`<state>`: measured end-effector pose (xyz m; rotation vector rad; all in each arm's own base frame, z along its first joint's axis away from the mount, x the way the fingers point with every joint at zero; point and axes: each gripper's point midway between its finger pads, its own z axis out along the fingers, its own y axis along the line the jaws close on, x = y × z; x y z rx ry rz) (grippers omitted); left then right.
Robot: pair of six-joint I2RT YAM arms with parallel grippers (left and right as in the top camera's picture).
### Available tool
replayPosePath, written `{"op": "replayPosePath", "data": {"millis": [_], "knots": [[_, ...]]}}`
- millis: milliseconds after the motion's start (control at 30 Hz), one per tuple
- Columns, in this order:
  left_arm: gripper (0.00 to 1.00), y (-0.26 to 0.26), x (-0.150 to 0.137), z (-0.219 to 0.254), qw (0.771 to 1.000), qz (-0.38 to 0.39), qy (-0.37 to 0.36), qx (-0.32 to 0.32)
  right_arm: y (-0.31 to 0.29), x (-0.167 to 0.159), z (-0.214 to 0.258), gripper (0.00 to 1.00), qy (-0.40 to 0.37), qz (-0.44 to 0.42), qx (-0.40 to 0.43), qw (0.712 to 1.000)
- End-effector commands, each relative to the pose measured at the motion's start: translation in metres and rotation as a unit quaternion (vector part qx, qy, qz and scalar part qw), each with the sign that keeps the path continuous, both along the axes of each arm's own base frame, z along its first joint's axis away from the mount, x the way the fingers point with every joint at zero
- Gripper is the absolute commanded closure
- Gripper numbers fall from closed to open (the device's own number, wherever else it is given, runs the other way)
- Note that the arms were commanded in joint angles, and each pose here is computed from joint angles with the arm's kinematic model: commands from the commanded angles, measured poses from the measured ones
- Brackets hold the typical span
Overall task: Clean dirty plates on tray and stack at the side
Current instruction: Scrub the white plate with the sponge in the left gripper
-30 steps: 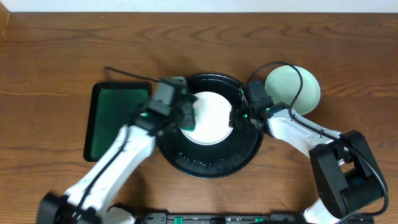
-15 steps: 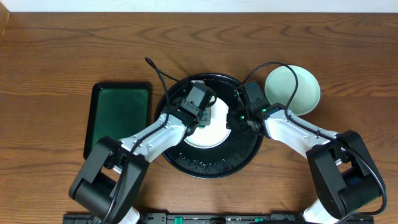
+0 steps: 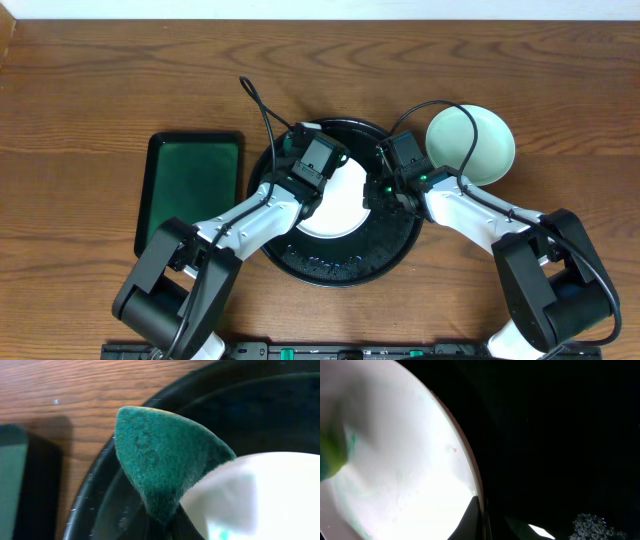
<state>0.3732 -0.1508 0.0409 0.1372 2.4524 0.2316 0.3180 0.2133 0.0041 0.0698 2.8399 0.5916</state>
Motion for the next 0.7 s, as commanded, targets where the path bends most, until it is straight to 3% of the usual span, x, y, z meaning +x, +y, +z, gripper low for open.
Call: {"op": "replayPosePath", "data": {"millis": [0,100,233,500,667], "knots": [[0.93,-0.024,-0.009,-0.013,0.997,-0.033,0.039,-0.063,0.004,-0.008,-0.008,0.99,0.01,0.021,-0.008,1.0],[0.92,-0.059,-0.021,-0.018,0.981,-0.05,0.081,-0.169,0.004,-0.008,-0.008,0.99,0.011,0.021,-0.008,1.0],[0.92,-0.081,-0.033,-0.026,0.963,-0.065,0.122,-0.23,0.004,-0.008,-0.008,0.99,0.011,0.021,-0.008,1.0],[0.93,-0.078,-0.069,-0.049,0.95,-0.101,0.209,-0.208,0.003,-0.009,-0.009,0.99,0.013,0.021,-0.01,1.0],[0.93,-0.045,-0.096,-0.055,0.951,-0.112,0.261,-0.124,0.002,-0.01,-0.01,0.99,0.016,0.022,-0.011,1.0]]}}
